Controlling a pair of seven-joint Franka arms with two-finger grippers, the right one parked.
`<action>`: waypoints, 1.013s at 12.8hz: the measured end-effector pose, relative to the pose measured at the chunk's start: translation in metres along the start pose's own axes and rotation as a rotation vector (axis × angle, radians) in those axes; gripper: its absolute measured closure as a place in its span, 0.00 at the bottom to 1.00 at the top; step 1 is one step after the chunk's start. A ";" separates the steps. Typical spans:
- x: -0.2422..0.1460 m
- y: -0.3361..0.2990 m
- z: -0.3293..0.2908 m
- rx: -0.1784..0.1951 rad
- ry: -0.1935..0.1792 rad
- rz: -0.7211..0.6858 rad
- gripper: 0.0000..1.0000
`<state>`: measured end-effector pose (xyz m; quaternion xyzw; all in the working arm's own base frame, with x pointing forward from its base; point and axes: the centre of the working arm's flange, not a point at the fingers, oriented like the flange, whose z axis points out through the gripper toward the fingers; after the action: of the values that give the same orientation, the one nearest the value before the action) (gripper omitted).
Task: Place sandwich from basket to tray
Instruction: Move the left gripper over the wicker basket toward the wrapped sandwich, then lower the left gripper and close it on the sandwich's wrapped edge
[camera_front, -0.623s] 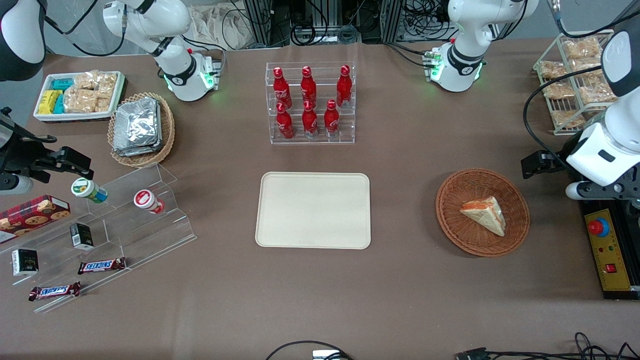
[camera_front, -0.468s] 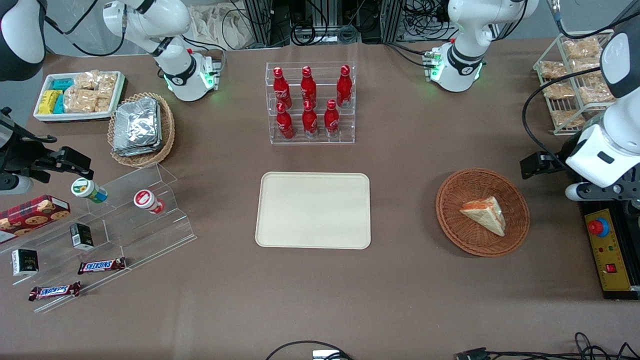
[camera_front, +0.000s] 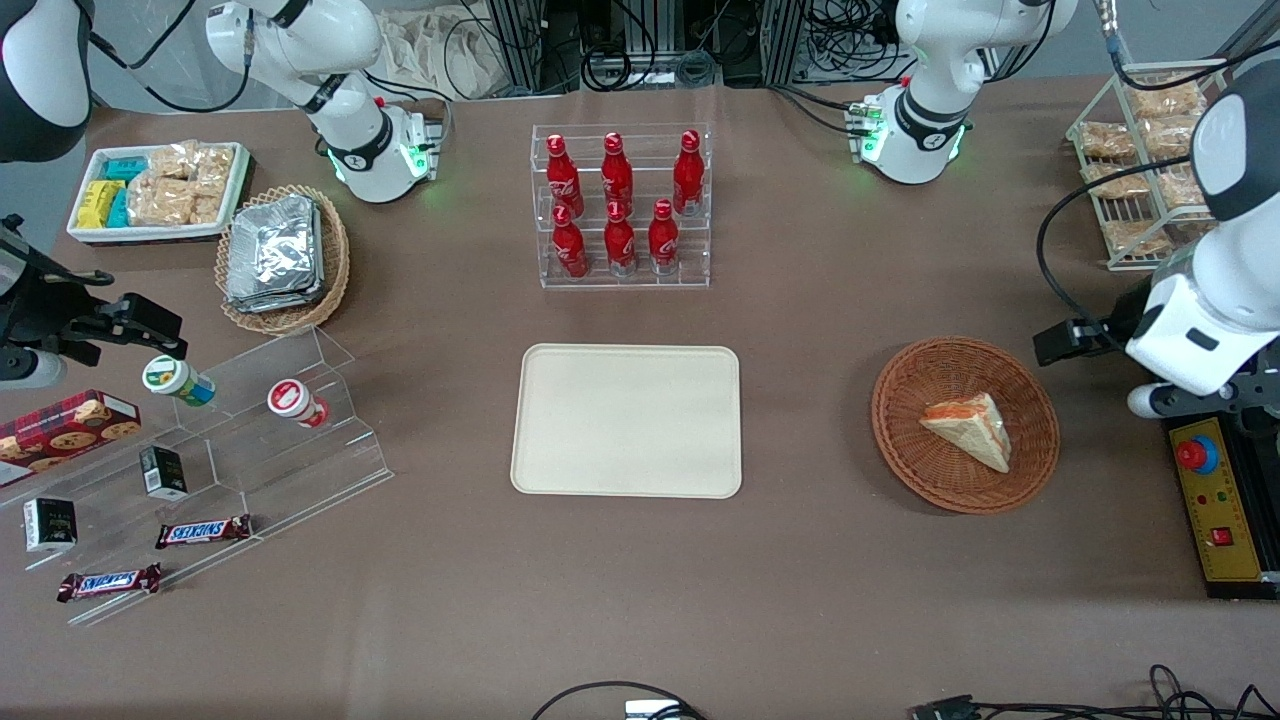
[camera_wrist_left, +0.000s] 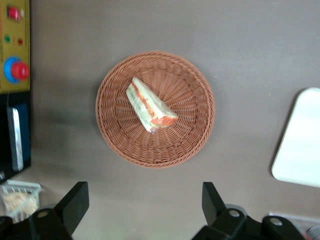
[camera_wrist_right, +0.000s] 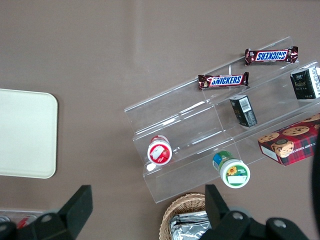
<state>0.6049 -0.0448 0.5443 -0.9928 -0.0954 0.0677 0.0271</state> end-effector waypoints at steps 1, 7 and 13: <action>0.004 0.001 0.014 0.002 -0.010 -0.086 0.00; 0.019 0.008 0.131 -0.030 0.037 -0.534 0.00; 0.010 -0.011 0.261 -0.039 0.024 -0.734 0.00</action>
<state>0.5764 -0.0212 0.2854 -0.8935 -0.4461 0.0398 0.0318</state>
